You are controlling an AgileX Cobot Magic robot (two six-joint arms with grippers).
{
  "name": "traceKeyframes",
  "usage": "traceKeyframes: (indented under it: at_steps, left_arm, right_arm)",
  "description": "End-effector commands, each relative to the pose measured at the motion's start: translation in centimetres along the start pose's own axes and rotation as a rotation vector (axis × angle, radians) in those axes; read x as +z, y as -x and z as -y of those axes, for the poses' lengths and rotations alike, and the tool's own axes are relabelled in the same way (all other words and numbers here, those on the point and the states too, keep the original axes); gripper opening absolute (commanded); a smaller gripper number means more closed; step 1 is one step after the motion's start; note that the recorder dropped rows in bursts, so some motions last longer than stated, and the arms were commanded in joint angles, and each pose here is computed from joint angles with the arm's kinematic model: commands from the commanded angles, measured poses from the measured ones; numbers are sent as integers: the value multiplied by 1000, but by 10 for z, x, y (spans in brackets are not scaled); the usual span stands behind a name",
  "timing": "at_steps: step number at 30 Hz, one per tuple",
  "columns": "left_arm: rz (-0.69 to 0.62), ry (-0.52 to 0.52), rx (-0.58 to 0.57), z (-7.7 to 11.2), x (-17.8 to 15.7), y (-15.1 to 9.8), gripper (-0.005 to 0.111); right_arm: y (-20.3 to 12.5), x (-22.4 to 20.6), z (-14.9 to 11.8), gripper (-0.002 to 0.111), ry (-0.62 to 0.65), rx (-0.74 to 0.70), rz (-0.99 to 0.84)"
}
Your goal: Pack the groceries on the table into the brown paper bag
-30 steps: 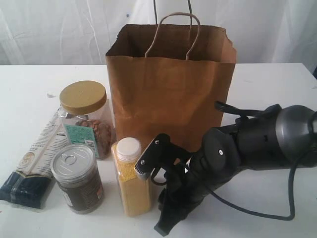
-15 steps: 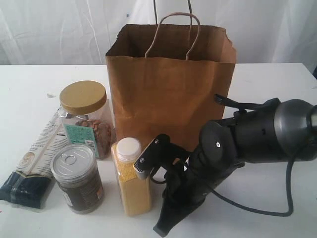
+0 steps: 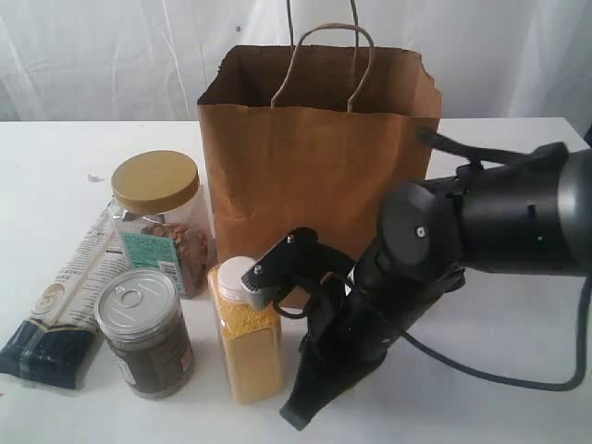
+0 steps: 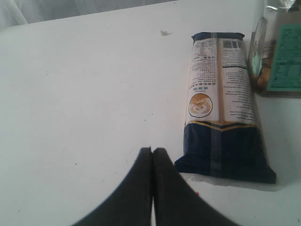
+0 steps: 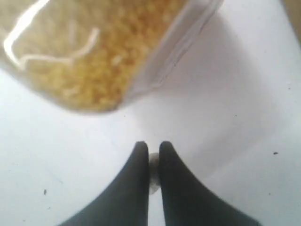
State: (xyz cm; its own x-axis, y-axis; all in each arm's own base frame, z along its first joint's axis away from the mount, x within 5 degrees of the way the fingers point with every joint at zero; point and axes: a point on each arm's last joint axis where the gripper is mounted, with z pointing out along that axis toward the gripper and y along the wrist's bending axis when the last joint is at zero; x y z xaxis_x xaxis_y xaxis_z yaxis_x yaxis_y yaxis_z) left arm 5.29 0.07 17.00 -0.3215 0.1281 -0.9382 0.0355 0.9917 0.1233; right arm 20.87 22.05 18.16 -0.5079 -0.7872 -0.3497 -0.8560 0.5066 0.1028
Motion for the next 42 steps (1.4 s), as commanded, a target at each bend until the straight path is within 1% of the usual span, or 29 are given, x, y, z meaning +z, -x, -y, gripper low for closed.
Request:
traceKeyframes:
  at_steps: [1, 3, 6, 8, 9, 11, 15, 18, 20, 22, 25, 26, 27, 28, 29, 30, 31, 32, 34, 36, 38, 40, 41, 42]
  left_arm:
    - [6, 1, -5, 0, 0, 0, 0]
    - [6, 1, -5, 0, 0, 0, 0]
    - [6, 1, -5, 0, 0, 0, 0]
    - [6, 1, -5, 0, 0, 0, 0]
    - [6, 1, -5, 0, 0, 0, 0]
    - [6, 1, -5, 0, 0, 0, 0]
    - [6, 1, -5, 0, 0, 0, 0]
    - [6, 1, -5, 0, 0, 0, 0]
    - [6, 1, -5, 0, 0, 0, 0]
    - [6, 1, -5, 0, 0, 0, 0]
    - [6, 1, -5, 0, 0, 0, 0]
    - [6, 1, -5, 0, 0, 0, 0]
    - [6, 1, -5, 0, 0, 0, 0]
    - [6, 1, -5, 0, 0, 0, 0]
    - [6, 1, -5, 0, 0, 0, 0]
    - [6, 1, -5, 0, 0, 0, 0]
    - [6, 1, -5, 0, 0, 0, 0]
    - [6, 1, -5, 0, 0, 0, 0]
    - [6, 1, -5, 0, 0, 0, 0]
    - [6, 1, -5, 0, 0, 0, 0]
    - [6, 1, -5, 0, 0, 0, 0]
    - [6, 1, -5, 0, 0, 0, 0]
    - [6, 1, -5, 0, 0, 0, 0]
    - [6, 1, -5, 0, 0, 0, 0]
  right_arm:
    - [8, -35, -9, 0, -5, -4, 129]
    - [10, -55, -18, 0, -19, -87, 204]
    - [7, -85, -38, 0, -29, -267, 316]
    - [-1, -99, -50, 0, -18, -313, 375]
    - [-7, -104, -55, 0, -11, -313, 399]
    - [-22, -108, -63, 0, 27, -273, 411]
    - [-64, -106, -75, 0, 160, -50, 422]
    - [-95, -101, -84, 0, 257, 68, 455]
    - [-110, -105, -87, 0, 284, 120, 505]
    - [-118, -117, -88, 0, 290, 160, 605]
    - [-121, -154, -82, 0, 232, 253, 901]
    - [-121, -170, -76, 0, 180, 299, 1041]
    - [-124, -204, -59, 0, 42, 431, 1349]
    - [-128, -222, -49, 0, -38, 509, 1506]
    - [-141, -249, -31, 0, -199, 685, 1774]
    - [-146, -257, -26, 0, -235, 765, 1866]
    - [-152, -268, -18, 0, -259, 901, 2013]
    - [-151, -270, -17, 0, -255, 923, 2037]
    - [-133, -270, -20, 0, -260, 831, 1985]
    - [-95, -255, -23, 0, -297, 676, 1759]
    - [-56, -250, -19, 0, -435, 547, 1599]
    - [-18, -246, -1, 0, -669, 474, 1428]
    - [-2, -244, 11, 0, -730, 483, 1330]
    - [14, -240, 21, 0, -733, 477, 1231]
